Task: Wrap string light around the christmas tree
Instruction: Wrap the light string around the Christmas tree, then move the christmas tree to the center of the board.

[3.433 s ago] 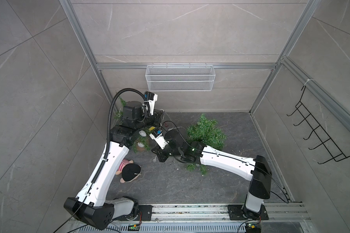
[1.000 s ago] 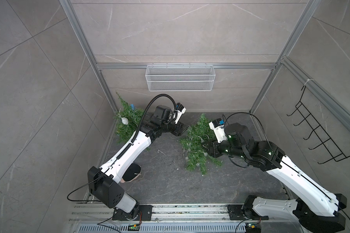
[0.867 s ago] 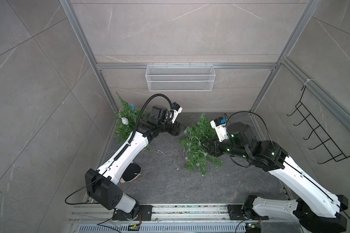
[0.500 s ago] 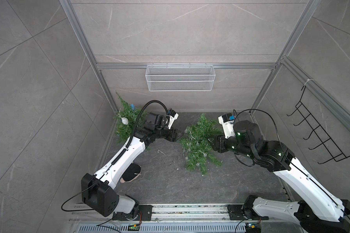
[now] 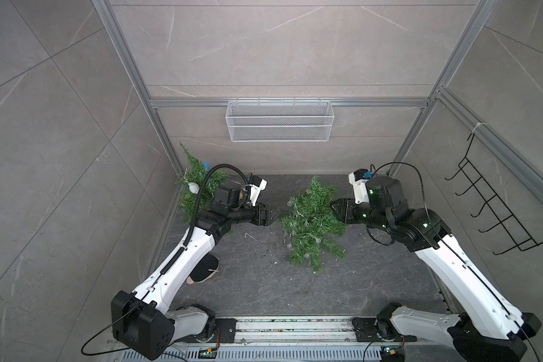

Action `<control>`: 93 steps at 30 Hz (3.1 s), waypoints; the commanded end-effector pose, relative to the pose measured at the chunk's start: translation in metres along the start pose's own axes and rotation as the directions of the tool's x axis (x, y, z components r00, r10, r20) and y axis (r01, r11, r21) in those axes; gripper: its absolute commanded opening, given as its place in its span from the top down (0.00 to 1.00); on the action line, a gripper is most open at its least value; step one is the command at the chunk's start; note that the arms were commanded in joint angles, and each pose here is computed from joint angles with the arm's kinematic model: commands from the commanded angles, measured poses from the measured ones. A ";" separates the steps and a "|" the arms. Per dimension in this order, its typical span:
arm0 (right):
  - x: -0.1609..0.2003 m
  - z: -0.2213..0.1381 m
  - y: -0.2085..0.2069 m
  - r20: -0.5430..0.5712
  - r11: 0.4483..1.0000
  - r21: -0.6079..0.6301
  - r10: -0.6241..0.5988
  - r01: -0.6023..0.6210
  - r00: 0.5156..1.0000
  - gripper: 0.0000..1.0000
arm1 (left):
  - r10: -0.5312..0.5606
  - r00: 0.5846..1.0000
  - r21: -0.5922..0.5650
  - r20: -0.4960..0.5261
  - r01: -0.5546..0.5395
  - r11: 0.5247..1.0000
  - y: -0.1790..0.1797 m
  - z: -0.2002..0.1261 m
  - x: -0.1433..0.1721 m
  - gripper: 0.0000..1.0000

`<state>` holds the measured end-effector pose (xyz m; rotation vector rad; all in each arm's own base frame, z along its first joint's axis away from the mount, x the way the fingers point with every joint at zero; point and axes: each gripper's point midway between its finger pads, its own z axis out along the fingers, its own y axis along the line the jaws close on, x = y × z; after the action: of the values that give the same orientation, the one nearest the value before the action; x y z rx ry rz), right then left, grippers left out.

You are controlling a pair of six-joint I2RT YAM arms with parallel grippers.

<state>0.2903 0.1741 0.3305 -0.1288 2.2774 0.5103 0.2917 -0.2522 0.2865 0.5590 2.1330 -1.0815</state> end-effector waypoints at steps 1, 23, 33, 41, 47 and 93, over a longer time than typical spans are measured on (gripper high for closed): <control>0.007 0.019 0.008 -0.046 0.995 -0.087 0.040 -0.043 0.998 0.46 | -0.007 1.000 0.056 0.013 0.006 0.998 -0.013 0.000 -0.002 0.21; 0.028 0.068 -0.005 -0.091 0.984 -0.113 0.124 -0.134 0.988 0.65 | -0.002 0.995 0.115 -0.096 0.013 0.993 -0.021 0.051 0.023 0.75; 0.035 0.097 -0.007 -0.020 0.970 -0.175 0.167 -0.168 0.986 0.71 | 0.184 0.982 -0.036 -0.044 -0.186 0.982 0.002 0.055 -0.015 1.00; 0.018 0.128 -0.005 0.059 0.969 -0.198 0.164 -0.150 0.985 0.72 | 0.175 0.984 -0.101 -0.028 -0.177 0.979 0.031 0.062 -0.024 1.00; -0.006 0.150 -0.002 0.118 0.975 -0.200 0.126 -0.100 0.985 0.72 | 0.163 0.987 -0.089 0.004 -0.162 0.983 0.032 0.069 -0.032 1.00; -0.069 0.105 -0.013 -0.002 0.960 -0.241 0.144 -0.141 0.990 0.46 | -0.070 0.997 -0.014 -0.017 0.070 0.997 -0.014 0.070 -0.039 1.00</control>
<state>0.4078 0.1962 0.2866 -0.0799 2.2830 0.8392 0.3492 -0.3137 0.2521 0.4661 2.2830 -1.0343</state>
